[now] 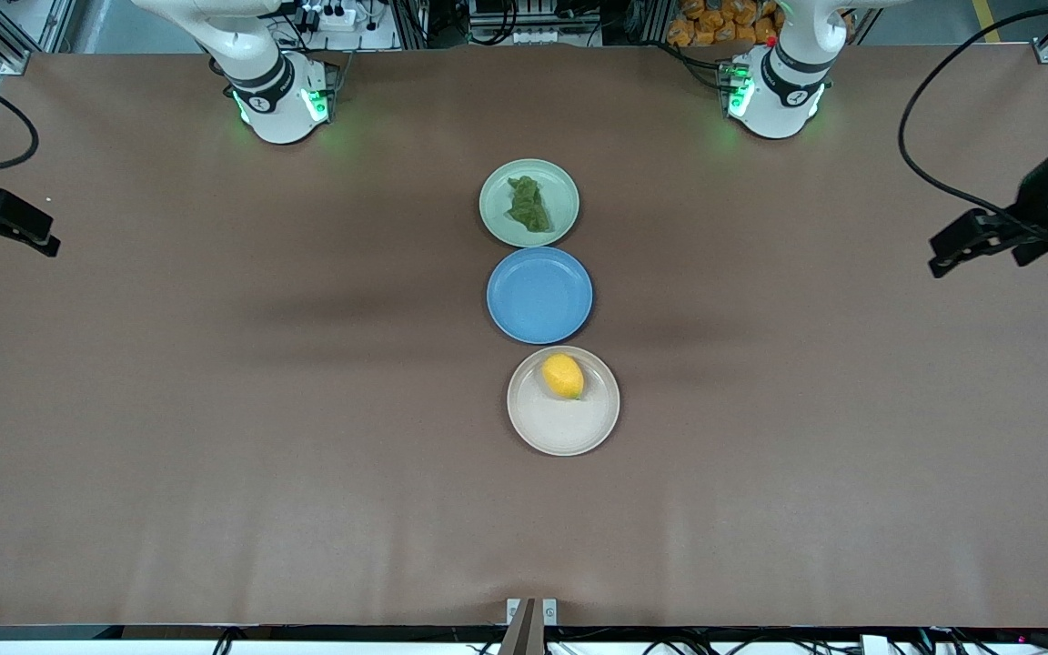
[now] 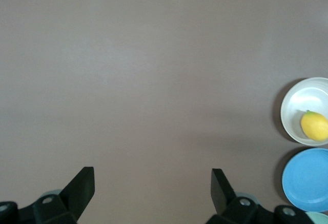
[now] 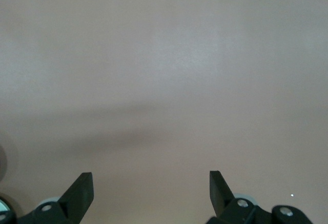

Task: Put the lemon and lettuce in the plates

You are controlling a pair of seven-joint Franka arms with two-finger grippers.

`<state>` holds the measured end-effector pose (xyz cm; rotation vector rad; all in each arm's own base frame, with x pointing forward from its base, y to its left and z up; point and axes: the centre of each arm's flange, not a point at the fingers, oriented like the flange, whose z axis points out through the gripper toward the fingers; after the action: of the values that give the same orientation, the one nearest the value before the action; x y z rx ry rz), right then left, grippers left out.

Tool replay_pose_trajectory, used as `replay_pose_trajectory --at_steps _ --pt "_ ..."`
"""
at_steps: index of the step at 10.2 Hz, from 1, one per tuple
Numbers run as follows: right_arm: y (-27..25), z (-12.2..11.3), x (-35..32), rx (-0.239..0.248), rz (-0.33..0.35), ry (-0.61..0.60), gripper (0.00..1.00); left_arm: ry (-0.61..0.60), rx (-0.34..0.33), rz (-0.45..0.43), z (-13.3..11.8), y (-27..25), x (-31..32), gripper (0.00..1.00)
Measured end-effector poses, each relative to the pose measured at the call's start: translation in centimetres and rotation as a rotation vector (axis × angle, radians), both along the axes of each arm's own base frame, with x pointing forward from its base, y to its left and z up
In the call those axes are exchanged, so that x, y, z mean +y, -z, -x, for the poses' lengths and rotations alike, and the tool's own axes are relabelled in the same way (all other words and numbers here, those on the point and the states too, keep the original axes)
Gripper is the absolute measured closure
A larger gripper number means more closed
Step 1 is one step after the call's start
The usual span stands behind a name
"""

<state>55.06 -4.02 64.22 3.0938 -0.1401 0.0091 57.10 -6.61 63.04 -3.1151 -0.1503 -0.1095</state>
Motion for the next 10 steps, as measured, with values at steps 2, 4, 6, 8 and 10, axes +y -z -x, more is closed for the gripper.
replay_pose_trajectory --at_steps 2,4,6,8,10 --pt "-0.44 0.22 -0.87 -0.003 -0.001 0.016 0.00 0.027 0.000 0.000 0.12 -0.03 -0.77 0.00" --pt "-0.90 0.31 -0.89 -0.007 -0.001 0.017 0.00 0.044 0.000 -0.002 0.09 -0.04 -0.53 0.00" --pt "-0.92 0.31 -0.94 -0.007 -0.001 0.015 0.00 0.045 0.000 -0.002 0.09 -0.07 -0.45 0.00" --pt "-0.92 0.32 -1.13 -0.007 -0.001 0.018 0.00 0.046 -0.004 -0.002 0.20 -0.30 -0.38 0.00" --pt "-0.92 0.32 -1.17 -0.007 -0.001 0.018 0.00 0.050 -0.008 -0.002 0.33 -0.56 -0.36 0.00"
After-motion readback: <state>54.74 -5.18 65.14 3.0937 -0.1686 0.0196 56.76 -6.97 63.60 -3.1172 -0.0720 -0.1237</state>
